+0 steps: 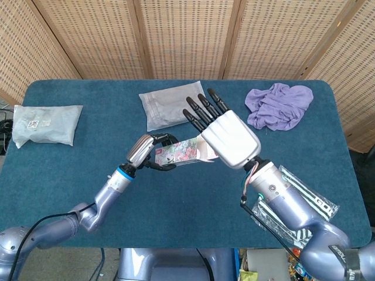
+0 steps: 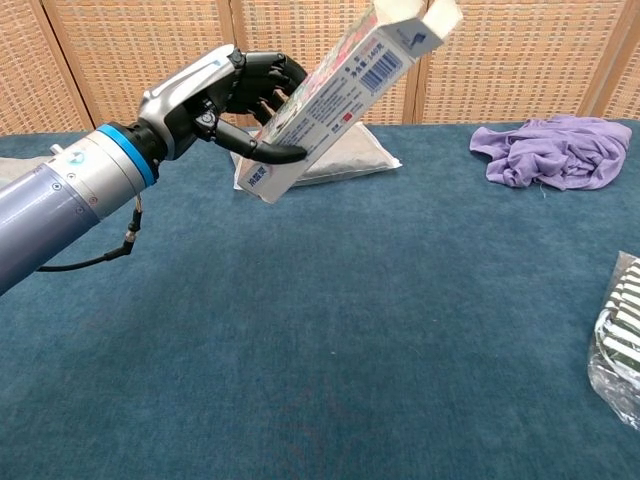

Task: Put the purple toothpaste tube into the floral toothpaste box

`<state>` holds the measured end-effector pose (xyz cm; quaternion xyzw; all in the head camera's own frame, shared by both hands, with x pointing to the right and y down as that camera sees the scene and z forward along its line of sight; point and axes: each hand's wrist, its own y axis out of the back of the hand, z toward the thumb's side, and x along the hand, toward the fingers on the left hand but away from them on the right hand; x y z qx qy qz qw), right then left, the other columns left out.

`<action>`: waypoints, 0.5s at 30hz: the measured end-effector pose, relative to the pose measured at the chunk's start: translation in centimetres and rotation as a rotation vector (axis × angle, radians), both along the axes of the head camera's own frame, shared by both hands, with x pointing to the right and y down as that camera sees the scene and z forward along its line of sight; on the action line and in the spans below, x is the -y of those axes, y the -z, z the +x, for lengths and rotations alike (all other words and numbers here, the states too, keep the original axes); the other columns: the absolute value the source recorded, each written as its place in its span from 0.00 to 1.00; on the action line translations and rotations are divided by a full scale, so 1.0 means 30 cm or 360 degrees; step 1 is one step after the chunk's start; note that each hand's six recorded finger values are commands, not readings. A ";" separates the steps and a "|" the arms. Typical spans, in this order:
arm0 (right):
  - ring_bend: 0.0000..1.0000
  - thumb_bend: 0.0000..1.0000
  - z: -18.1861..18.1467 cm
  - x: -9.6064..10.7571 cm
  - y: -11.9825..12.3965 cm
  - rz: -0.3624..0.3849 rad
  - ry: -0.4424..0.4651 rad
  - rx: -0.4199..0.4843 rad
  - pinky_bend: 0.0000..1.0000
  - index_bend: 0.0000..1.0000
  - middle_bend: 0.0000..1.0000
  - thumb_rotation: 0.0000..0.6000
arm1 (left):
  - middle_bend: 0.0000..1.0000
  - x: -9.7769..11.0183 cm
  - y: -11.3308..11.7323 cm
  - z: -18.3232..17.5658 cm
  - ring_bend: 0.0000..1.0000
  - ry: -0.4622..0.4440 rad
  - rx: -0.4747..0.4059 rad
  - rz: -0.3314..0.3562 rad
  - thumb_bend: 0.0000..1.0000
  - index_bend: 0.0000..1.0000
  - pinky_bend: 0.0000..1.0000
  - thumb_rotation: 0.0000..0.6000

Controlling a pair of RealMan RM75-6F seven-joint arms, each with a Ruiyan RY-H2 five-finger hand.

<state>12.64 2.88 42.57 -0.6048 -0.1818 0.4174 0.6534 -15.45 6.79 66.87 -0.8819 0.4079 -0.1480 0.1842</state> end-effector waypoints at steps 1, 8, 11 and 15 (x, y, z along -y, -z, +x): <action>0.00 0.00 0.011 0.005 0.006 0.0013 -0.0013 0.0000 0.00 0.00 0.00 1.00 | 0.51 0.000 -0.001 0.000 0.45 0.0001 0.0000 0.0002 0.30 0.60 0.48 1.00; 0.00 0.00 0.139 0.041 0.005 0.0034 -0.0159 0.0001 0.00 0.00 0.00 1.00 | 0.51 0.006 0.000 -0.036 0.45 -0.0022 0.0072 0.0069 0.30 0.60 0.48 1.00; 0.00 0.00 0.221 0.055 -0.024 0.0022 -0.0233 0.0009 0.00 0.00 0.00 1.00 | 0.51 0.007 0.001 -0.073 0.45 -0.0078 0.0167 0.0134 0.30 0.60 0.48 1.00; 0.00 0.00 0.347 0.062 -0.085 -0.0022 -0.0342 0.0047 0.00 0.00 0.00 1.00 | 0.51 0.013 -0.008 -0.152 0.45 -0.0138 0.0335 0.0200 0.30 0.60 0.48 1.00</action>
